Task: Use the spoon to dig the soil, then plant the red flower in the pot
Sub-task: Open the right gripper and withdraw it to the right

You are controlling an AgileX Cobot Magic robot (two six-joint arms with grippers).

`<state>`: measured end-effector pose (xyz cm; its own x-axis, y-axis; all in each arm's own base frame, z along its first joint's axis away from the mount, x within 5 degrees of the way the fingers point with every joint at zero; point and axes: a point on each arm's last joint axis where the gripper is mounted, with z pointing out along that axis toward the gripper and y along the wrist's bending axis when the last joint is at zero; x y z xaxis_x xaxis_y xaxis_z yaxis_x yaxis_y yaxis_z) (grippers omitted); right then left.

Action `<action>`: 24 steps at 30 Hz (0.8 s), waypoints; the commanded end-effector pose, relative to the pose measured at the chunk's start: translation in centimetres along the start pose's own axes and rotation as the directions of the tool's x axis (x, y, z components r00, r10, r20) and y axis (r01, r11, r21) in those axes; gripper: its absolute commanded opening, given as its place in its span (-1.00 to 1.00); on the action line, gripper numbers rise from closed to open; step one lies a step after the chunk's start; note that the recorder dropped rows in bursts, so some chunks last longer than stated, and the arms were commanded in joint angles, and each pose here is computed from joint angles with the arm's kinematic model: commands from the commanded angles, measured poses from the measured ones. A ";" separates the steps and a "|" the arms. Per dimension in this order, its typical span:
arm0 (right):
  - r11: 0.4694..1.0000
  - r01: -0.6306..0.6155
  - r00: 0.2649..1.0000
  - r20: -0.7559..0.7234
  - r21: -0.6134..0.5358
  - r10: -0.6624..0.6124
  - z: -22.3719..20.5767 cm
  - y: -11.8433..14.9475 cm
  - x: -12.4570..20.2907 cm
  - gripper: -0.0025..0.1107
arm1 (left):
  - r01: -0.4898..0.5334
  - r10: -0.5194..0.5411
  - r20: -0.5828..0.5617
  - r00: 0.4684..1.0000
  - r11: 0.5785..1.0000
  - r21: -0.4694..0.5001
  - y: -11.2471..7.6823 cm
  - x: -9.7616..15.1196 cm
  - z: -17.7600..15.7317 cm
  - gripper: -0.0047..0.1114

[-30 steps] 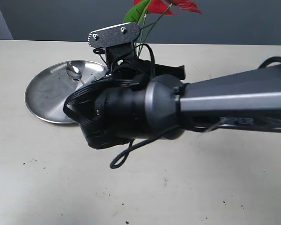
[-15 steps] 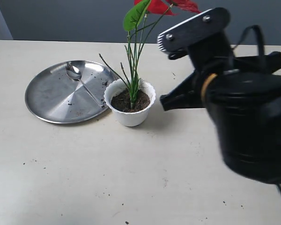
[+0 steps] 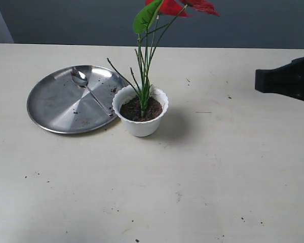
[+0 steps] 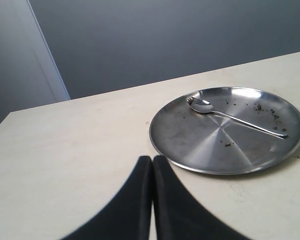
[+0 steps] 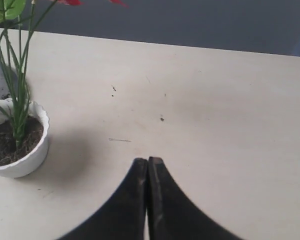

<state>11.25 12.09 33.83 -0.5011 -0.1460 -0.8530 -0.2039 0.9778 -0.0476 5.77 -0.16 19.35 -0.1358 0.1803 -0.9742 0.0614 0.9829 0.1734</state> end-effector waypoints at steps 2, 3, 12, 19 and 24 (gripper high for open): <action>1.000 0.008 0.999 0.049 0.007 -0.009 -0.5 -0.9 -0.4 -0.97 | 0.004 -0.004 0.008 1.000 1.000 0.000 0.0 0.0 0.0 -0.91; 1.000 0.015 0.998 0.066 -0.001 -0.015 -0.5 -0.8 -0.5 -0.97 | 0.004 -0.004 0.008 1.000 1.000 0.000 0.0 0.0 0.0 -0.91; 0.961 0.099 0.952 0.307 -0.260 -0.015 -0.5 0.8 -3.1 -0.97 | 0.004 -0.004 0.008 1.000 1.000 0.000 0.0 0.0 0.0 -0.91; 0.932 0.041 0.929 0.357 -0.361 0.097 3.4 -3.0 -1.2 -0.97 | 0.004 -0.004 0.008 1.000 1.000 0.000 0.0 0.0 0.0 -0.91; 0.958 -0.039 0.866 0.469 -0.285 0.174 1.5 -7.3 4.6 -0.97 | 0.004 -0.004 0.008 1.000 1.000 0.000 0.0 0.0 0.0 -0.91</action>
<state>13.50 5.97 30.13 -0.1553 0.0813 -0.9845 -0.4403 0.8865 0.1426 5.77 -0.16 19.35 -0.1358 0.1803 -0.9742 0.0614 0.9829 0.1734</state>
